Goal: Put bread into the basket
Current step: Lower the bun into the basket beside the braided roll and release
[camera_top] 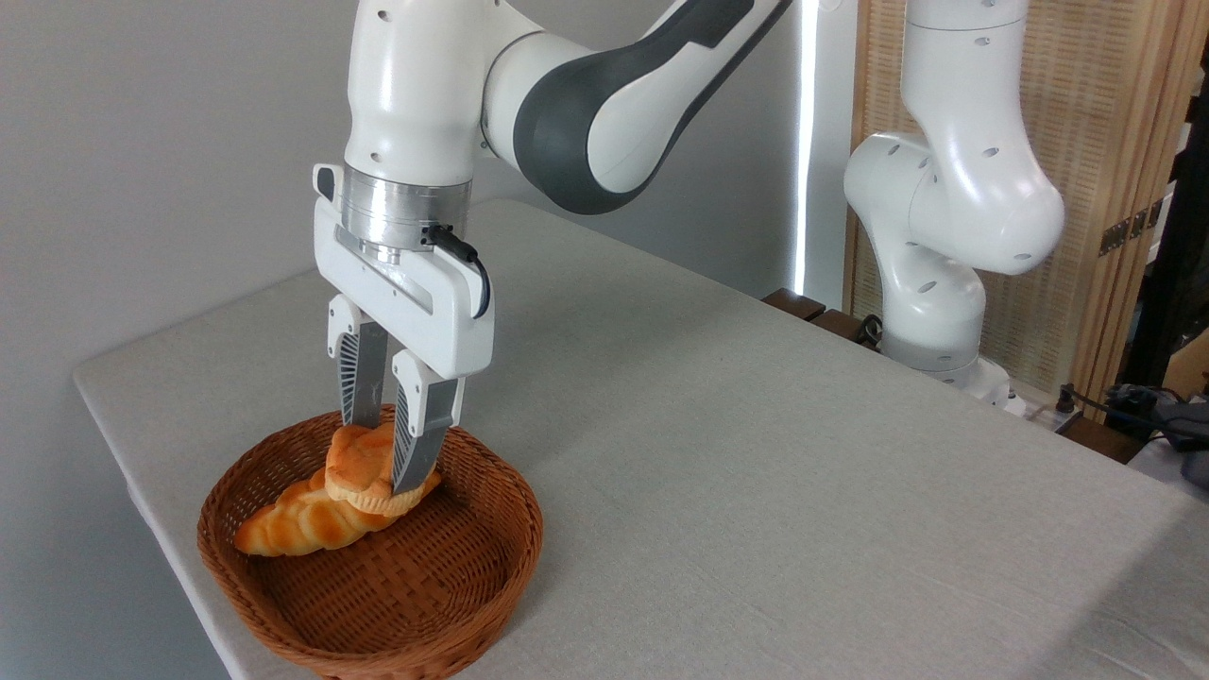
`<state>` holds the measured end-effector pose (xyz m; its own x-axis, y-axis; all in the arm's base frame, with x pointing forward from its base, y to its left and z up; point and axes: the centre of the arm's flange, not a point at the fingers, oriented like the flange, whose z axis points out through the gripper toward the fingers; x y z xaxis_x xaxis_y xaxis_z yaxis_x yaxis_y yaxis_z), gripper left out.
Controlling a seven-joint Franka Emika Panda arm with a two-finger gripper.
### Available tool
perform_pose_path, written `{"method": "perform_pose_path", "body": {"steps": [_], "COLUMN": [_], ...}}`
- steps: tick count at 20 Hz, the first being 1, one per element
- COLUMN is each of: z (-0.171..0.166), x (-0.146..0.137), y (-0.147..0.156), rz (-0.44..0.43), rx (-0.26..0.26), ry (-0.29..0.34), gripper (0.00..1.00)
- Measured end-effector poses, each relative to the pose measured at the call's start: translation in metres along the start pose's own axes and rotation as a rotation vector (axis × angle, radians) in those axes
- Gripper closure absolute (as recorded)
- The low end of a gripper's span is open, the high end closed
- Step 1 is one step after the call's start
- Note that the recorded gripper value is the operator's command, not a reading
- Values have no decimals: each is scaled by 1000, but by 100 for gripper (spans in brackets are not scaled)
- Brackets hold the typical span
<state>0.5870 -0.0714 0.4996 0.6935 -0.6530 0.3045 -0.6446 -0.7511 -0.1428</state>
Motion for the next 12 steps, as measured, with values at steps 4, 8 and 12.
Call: {"method": "perform_pose_path", "body": {"steps": [4, 8, 12], "z": [-3, -5, -6], "x": [2, 3, 4], "y": [-1, 0, 1], "rz": [0, -6, -12], "rx": [4, 5, 5], "ry": [6, 10, 11], "gripper": [0, 0, 0]}}
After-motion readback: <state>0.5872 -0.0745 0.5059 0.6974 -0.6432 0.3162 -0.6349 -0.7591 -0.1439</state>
